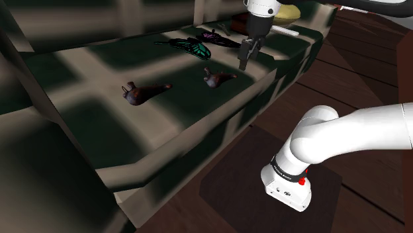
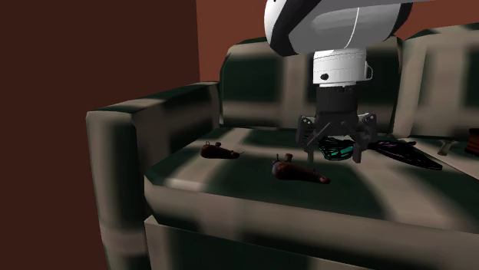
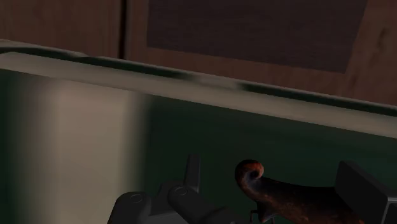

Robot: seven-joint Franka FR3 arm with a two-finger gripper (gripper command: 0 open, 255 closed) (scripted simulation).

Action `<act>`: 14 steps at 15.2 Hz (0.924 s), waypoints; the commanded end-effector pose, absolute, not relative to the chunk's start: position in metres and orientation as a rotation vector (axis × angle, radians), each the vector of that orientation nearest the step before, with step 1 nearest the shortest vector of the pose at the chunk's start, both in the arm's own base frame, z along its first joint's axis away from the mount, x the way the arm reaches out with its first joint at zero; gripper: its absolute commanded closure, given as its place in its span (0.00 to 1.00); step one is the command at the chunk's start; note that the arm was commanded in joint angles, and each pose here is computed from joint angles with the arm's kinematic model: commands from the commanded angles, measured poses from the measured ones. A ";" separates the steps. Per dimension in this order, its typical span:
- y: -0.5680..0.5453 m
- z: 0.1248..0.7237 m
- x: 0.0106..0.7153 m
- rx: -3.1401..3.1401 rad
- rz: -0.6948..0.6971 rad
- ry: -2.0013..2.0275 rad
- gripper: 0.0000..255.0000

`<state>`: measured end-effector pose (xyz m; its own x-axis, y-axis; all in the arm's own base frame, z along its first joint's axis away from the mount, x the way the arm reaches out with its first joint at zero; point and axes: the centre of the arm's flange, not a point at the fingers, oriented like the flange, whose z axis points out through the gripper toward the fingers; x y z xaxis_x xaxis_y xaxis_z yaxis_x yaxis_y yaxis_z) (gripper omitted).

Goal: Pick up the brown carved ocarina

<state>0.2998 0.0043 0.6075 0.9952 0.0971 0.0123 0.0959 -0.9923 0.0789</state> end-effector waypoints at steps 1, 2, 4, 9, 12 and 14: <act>0.004 0.608 0.300 3.060 0.025 0.148 0.00; 0.015 0.606 0.306 3.068 0.016 0.138 0.00; 0.038 0.605 0.318 3.083 -0.001 0.117 0.00; 0.092 0.600 0.349 3.121 -0.044 0.064 0.00; 0.124 0.598 0.369 3.143 -0.070 0.031 0.00; 0.146 0.597 0.382 3.158 -0.088 0.009 0.00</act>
<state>0.3761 0.1382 0.5967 0.9987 0.0147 -0.0495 0.0143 -0.9999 -0.0094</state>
